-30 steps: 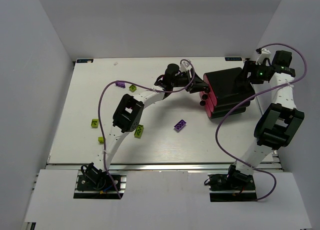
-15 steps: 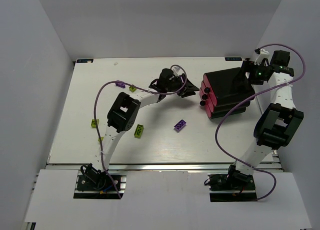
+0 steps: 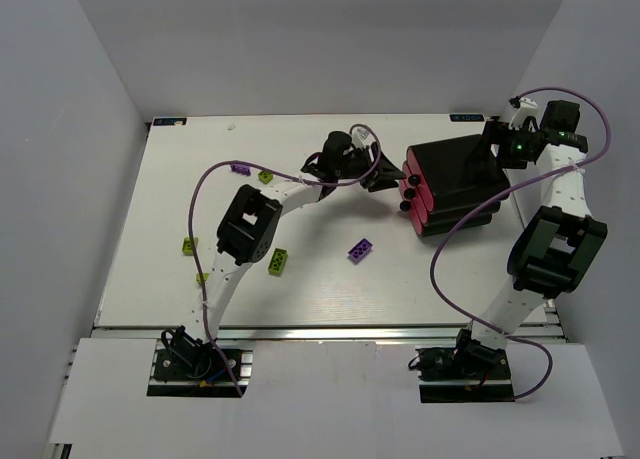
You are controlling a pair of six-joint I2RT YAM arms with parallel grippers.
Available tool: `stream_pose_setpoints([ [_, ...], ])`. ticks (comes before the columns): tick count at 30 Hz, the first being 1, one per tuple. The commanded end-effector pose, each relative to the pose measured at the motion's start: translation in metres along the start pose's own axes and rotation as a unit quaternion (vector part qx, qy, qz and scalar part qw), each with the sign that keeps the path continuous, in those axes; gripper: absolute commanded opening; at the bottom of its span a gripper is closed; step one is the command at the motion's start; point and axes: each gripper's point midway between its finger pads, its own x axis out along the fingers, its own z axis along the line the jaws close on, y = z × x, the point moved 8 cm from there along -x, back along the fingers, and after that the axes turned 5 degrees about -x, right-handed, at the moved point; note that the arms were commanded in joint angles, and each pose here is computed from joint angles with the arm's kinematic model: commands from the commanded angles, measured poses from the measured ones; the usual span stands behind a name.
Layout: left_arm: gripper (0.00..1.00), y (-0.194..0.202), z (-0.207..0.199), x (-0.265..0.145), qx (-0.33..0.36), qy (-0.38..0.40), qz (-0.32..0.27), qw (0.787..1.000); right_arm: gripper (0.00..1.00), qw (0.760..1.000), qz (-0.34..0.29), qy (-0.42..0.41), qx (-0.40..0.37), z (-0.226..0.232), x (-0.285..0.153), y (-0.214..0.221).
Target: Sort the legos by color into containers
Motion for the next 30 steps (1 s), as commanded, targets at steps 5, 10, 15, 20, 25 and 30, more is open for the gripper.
stream_pose_setpoints([
  [5, 0.57, 0.012, -0.012, 0.006, 0.001, 0.014, 0.042, 0.999, 0.89, 1.000, 0.019, 0.007, 0.002, 0.007, -0.007, 0.002],
  [10, 0.56, 0.024, -0.006, 0.011, -0.004, 0.007, 0.059, 0.998, 0.89, 1.000, 0.019, 0.007, 0.002, 0.008, -0.008, 0.002],
  [15, 0.56, 0.027, -0.006, 0.017, -0.004, 0.007, 0.064, 0.998, 0.89, 1.000, 0.021, 0.006, 0.003, 0.010, -0.009, 0.004],
  [20, 0.55, 0.034, -0.002, 0.029, -0.009, 0.000, 0.075, 0.997, 0.89, 1.000, 0.022, 0.004, 0.004, 0.011, -0.009, 0.006],
  [25, 0.54, 0.033, 0.002, 0.030, -0.012, -0.006, 0.069, 0.998, 0.89, 1.000, 0.020, 0.003, 0.002, 0.013, -0.010, 0.007],
  [30, 0.38, 0.032, 0.000, 0.031, -0.011, -0.002, 0.062, 0.998, 0.89, 1.000, 0.020, 0.004, 0.002, 0.013, -0.010, 0.009],
])
